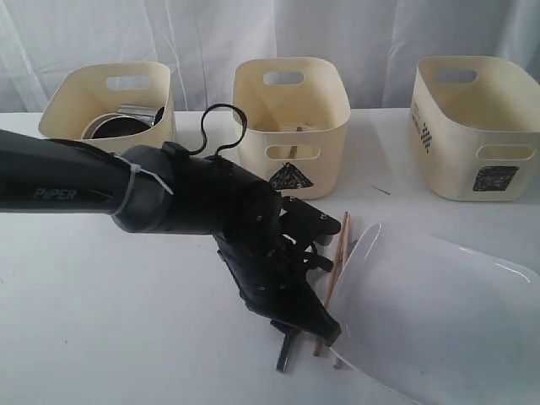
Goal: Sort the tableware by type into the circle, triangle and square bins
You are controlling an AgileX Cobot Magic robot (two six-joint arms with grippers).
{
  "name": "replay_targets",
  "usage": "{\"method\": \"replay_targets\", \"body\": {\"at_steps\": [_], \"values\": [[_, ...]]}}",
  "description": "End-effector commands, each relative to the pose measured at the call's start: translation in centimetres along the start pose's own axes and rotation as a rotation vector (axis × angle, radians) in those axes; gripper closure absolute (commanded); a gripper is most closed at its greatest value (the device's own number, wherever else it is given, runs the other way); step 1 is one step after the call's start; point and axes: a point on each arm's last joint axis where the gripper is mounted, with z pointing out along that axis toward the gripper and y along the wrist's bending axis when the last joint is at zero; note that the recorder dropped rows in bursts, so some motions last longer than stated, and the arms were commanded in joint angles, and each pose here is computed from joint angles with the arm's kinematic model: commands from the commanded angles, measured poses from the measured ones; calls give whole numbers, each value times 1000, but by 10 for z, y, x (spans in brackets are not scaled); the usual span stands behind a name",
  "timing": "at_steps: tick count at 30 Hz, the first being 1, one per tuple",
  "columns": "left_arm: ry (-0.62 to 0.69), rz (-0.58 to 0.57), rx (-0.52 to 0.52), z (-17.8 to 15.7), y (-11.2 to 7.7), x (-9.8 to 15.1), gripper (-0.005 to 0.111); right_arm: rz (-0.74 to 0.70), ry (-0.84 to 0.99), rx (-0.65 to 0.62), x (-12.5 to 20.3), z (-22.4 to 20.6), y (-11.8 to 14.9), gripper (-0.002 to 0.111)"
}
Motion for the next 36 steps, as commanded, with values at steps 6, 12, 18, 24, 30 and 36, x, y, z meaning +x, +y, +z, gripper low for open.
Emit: {"method": "replay_targets", "body": {"at_steps": [6, 12, 18, 24, 30, 36], "values": [[57, -38, 4, 11, -2, 7, 66, -4, -5, 3, 1, 0, 0, 108], [128, 7, -35, 10, 3, 13, 107, -4, -5, 3, 1, 0, 0, 108], [159, 26, -53, 10, 5, 16, 107, -4, -5, 3, 1, 0, 0, 108], [154, 33, -58, 10, 5, 15, 107, -4, -5, 3, 1, 0, 0, 108], [160, 43, -119, 8, 11, 15, 107, -4, -5, 3, 1, 0, 0, 108], [116, -50, -164, -10, 38, 10, 107, -4, -5, 3, 1, 0, 0, 108]]}}
